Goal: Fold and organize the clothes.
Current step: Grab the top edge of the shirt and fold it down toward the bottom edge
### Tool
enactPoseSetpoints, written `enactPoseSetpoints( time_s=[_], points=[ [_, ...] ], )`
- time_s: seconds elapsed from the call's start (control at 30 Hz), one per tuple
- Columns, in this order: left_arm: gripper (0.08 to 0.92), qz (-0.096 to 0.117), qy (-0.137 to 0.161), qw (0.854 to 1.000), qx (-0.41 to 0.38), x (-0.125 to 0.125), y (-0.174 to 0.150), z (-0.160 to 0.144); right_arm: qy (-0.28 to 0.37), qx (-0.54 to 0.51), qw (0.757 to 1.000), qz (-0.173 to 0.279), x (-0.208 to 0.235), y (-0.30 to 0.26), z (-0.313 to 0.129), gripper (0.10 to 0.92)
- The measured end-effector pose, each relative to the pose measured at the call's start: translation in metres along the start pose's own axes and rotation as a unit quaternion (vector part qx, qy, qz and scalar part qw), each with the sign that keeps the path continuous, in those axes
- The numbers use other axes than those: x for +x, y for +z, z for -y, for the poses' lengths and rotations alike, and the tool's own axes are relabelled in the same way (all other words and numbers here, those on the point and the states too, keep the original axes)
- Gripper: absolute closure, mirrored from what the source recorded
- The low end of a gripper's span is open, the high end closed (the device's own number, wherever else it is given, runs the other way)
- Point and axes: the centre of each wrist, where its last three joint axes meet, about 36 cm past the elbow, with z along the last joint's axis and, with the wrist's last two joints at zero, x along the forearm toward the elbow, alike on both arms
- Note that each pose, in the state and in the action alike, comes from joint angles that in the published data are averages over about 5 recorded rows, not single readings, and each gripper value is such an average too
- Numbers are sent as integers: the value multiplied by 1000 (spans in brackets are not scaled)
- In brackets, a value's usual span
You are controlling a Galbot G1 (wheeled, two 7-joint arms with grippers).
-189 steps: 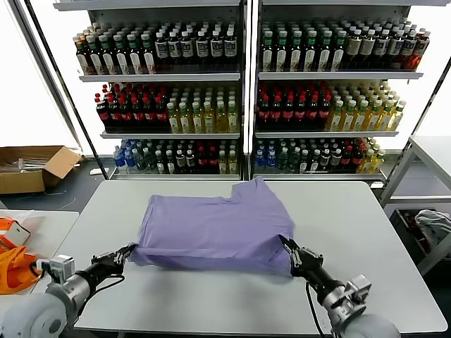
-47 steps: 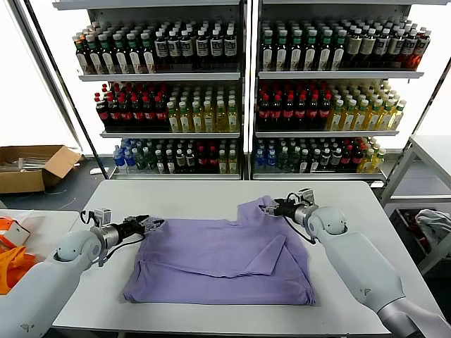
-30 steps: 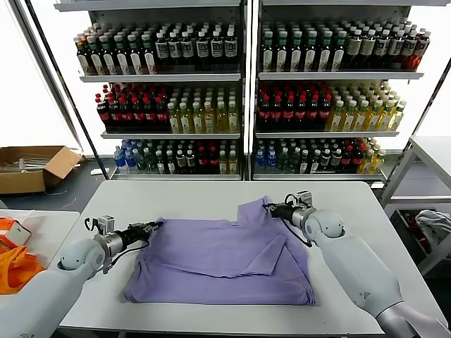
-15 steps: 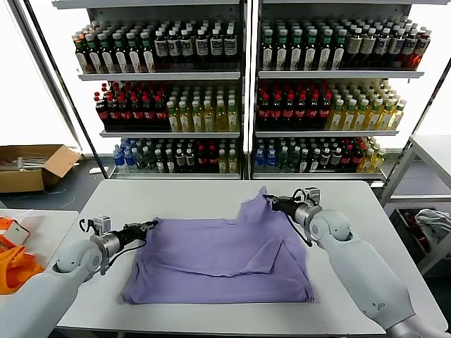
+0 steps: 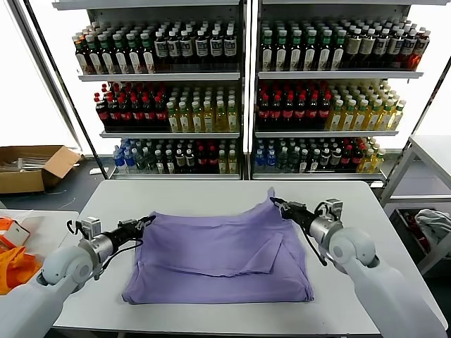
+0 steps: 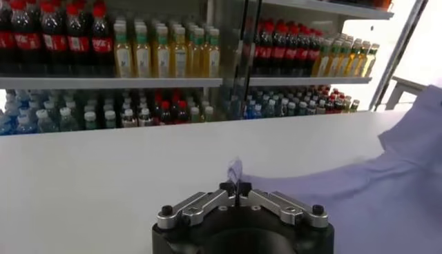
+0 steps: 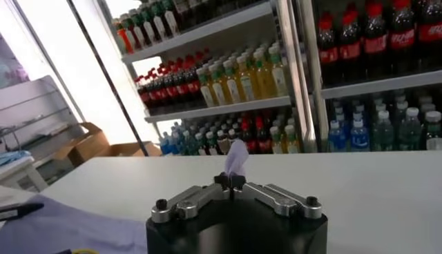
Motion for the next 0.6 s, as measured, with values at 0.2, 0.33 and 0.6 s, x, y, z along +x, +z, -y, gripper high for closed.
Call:
enactPoseSetpoints(
  time_s=[0.2,0.33,0.6],
  points=[
    [915,-7,-6,1000,-4,26,1,13,2,-12,1000,7,43,14,-15,917],
    [915,-18,-8,1000,-4,43,7,22,6,-20,1000,4,71,27,-25,917],
    [915,-61,-11,998,-2,67,38,38,36,-22,999,-28,113,66,-42,914]
  ],
)
